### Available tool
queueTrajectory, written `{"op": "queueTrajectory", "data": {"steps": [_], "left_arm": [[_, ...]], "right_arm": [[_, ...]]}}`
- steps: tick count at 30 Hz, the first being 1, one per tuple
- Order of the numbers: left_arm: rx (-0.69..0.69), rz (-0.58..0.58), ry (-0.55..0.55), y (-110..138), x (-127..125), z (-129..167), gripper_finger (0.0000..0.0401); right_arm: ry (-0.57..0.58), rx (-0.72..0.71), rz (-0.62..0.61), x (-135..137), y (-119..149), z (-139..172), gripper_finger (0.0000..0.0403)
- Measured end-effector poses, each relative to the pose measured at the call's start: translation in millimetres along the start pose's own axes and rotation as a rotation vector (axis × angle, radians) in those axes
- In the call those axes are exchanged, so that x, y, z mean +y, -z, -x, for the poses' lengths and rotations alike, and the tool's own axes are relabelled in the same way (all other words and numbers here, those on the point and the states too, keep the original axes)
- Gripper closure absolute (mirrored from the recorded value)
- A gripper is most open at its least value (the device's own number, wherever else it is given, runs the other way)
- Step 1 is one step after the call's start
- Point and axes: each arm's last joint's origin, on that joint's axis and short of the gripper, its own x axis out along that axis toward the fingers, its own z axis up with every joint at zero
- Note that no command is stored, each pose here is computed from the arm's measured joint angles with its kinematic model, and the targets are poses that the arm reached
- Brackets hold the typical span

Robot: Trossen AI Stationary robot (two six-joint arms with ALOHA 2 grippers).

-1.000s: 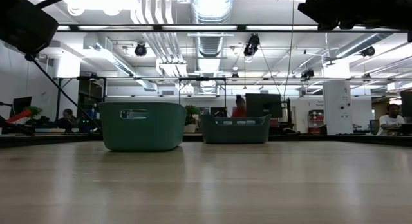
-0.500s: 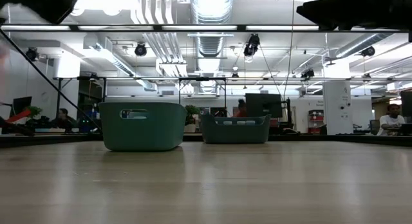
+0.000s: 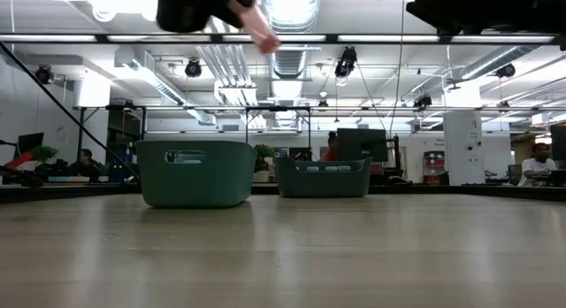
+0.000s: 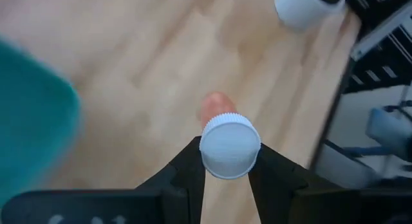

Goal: Pick and place medicine bottles into bin by pill shape (circle, oval)
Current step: Put the pink tablet pill bottle into the blue bin

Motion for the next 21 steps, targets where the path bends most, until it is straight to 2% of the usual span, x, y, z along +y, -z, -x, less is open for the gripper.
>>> {"op": "queueTrajectory", "data": {"steps": [10, 21], "left_arm": [[-0.208, -0.198, -0.147, -70.9, 50.4, 7.0, 0.0316], [-0.440, -0.341, -0.161, -116.1, 73.9, 17.4, 0.0315]], "right_arm": [[0.001, -0.002, -0.006, -1.3, -3.0, -0.6, 0.0236], [0.001, -0.002, -0.017, -1.3, -3.0, -0.6, 0.0236]]}}
